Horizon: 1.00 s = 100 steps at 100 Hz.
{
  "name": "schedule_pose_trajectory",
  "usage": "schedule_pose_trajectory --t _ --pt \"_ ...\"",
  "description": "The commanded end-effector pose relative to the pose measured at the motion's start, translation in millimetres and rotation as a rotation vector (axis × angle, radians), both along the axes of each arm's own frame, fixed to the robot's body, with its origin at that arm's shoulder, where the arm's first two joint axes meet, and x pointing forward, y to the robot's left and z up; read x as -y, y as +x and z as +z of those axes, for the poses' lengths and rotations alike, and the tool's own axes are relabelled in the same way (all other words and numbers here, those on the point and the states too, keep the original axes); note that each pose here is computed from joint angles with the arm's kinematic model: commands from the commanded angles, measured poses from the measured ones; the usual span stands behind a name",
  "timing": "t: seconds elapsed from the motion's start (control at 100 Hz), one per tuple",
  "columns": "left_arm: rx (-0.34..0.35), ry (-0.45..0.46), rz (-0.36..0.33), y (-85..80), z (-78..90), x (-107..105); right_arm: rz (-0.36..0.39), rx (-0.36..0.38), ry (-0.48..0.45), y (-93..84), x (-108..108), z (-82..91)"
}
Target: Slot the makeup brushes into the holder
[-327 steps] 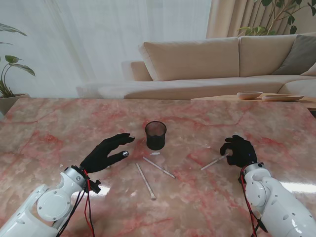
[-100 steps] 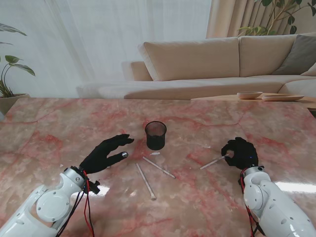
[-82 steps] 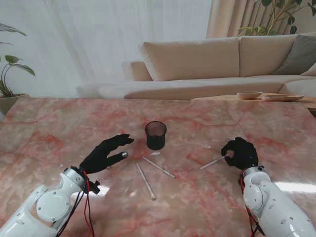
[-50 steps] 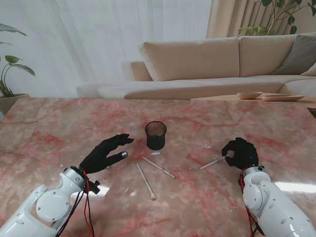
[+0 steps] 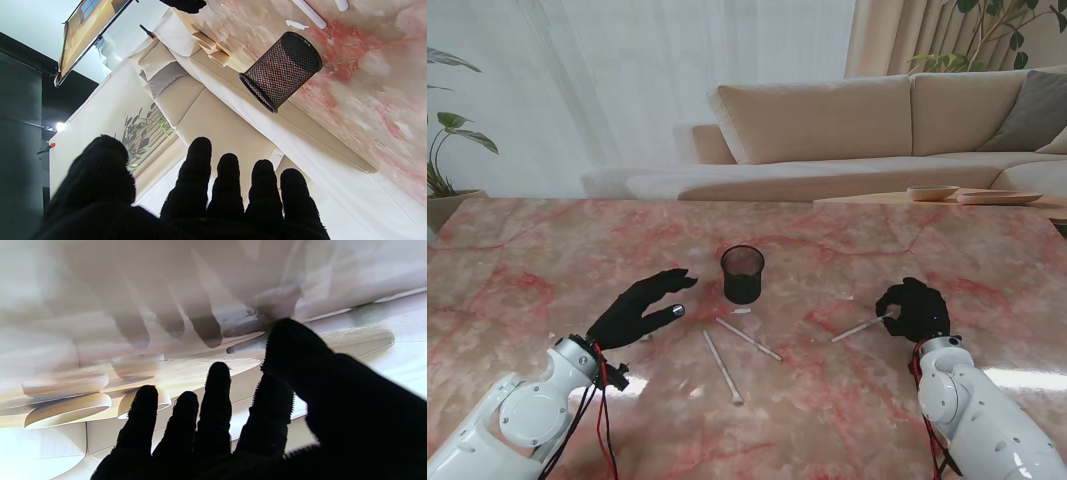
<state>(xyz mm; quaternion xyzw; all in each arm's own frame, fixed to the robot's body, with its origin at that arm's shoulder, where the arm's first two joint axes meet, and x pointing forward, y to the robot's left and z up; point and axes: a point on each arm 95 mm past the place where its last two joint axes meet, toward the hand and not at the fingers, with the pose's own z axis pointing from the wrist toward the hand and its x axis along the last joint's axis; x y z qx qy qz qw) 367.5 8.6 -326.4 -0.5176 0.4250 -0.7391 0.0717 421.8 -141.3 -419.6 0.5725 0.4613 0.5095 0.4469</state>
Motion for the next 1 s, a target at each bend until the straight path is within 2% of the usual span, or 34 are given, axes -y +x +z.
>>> schedule_pose_trajectory --t 0.0,0.29,0.57,0.99 --pt "-0.007 -0.001 0.001 -0.6 -2.1 0 -0.029 -0.156 -0.02 -33.4 8 -47.3" --pt "-0.012 0.0 0.001 -1.6 -2.7 0 -0.043 -0.184 -0.001 -38.5 7 -58.3" --pt "-0.013 0.001 0.001 -2.3 -3.3 1 -0.056 -0.18 0.039 -41.3 6 -62.3" --pt "-0.018 -0.007 0.004 -3.6 -4.9 2 -0.061 -0.128 0.09 -41.6 6 -49.9"
